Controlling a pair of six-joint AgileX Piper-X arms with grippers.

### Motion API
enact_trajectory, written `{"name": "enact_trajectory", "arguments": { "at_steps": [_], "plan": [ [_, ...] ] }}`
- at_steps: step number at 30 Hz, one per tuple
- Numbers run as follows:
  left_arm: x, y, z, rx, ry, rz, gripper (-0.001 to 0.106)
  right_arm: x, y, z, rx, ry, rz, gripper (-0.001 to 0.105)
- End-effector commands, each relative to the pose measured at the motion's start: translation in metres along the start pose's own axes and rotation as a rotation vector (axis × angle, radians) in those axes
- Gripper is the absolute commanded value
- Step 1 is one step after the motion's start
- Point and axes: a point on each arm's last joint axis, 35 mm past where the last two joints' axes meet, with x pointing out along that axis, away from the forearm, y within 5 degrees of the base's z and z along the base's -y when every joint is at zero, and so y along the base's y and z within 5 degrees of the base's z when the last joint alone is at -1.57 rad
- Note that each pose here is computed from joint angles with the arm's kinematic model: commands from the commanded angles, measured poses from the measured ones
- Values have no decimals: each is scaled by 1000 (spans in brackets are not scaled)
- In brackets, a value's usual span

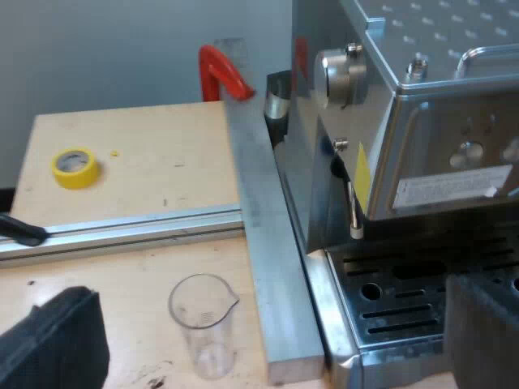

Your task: Grind coffee beans and then tamp

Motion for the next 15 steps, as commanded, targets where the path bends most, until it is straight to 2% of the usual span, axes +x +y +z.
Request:
{"name": "enact_trajectory", "arguments": {
  "at_steps": [1, 6, 7, 8, 15],
  "plan": [
    [-25, 1, -8, 10, -52, 50, 85, -19, 1, -8, -30, -48, -24, 72],
    [-47, 3, -20, 45, -102, 75, 85, -46, 7, -23, -38, -132, -52, 72],
    [-67, 4, -33, 51, -142, 83, 85, -57, 10, -31, -41, -169, -62, 72],
    [-74, 4, -39, 51, -154, 81, 85, -62, 12, -36, -42, -188, -68, 72],
    [-110, 8, -72, 53, -224, 73, 85, -94, 25, -74, -48, -275, -92, 72]
  ]
}}
